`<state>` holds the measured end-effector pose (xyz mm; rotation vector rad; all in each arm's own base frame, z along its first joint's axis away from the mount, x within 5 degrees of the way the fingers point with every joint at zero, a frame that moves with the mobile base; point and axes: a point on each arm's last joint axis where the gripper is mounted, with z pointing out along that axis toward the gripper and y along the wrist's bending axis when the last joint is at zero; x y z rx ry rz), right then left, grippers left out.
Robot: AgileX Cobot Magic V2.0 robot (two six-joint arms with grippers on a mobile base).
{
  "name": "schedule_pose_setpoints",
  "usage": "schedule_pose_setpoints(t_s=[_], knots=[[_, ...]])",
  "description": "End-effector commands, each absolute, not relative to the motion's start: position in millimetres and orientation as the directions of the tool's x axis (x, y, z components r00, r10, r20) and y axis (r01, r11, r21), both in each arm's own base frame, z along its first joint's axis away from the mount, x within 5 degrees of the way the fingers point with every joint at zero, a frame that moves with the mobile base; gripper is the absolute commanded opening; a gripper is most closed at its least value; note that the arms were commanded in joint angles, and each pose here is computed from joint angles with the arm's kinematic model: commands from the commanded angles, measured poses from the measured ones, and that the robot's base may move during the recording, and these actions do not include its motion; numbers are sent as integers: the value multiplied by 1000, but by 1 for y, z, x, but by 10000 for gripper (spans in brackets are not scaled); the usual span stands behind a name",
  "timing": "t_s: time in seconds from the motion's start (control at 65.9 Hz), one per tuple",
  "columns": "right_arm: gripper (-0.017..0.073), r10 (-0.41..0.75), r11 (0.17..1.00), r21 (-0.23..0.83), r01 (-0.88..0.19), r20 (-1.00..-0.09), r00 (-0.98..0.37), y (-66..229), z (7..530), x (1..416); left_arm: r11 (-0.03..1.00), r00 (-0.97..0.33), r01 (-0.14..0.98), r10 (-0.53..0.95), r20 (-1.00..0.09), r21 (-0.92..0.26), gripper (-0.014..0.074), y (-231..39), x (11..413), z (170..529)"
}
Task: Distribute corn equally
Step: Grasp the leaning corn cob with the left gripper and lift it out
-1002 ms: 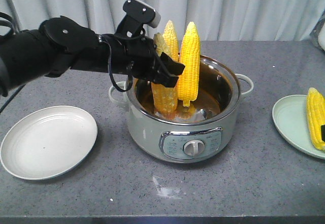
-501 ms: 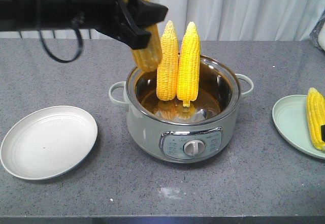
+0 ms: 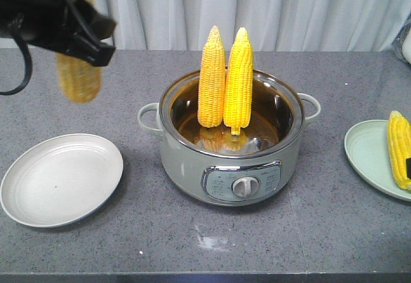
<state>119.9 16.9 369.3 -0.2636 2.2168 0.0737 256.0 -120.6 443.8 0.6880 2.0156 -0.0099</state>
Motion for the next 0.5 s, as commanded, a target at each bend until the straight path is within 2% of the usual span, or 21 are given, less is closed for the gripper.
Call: schedule_pose_setpoints(t_s=[0.0,0.273,0.486], knots=[[494,-153,977,-48,-209,-837,-525,17,382,122,895,-389,334,416,-822,294,237,-105,252,459],[494,-153,977,-48,-209,-837,-525,17,382,122,945,-647,163,319,-692,283,237,-75,272,430],[494,-153,977,-48,-209,-837,-525,17,382,122,962,-792,126,243,-560,240,237,-63,288,402]])
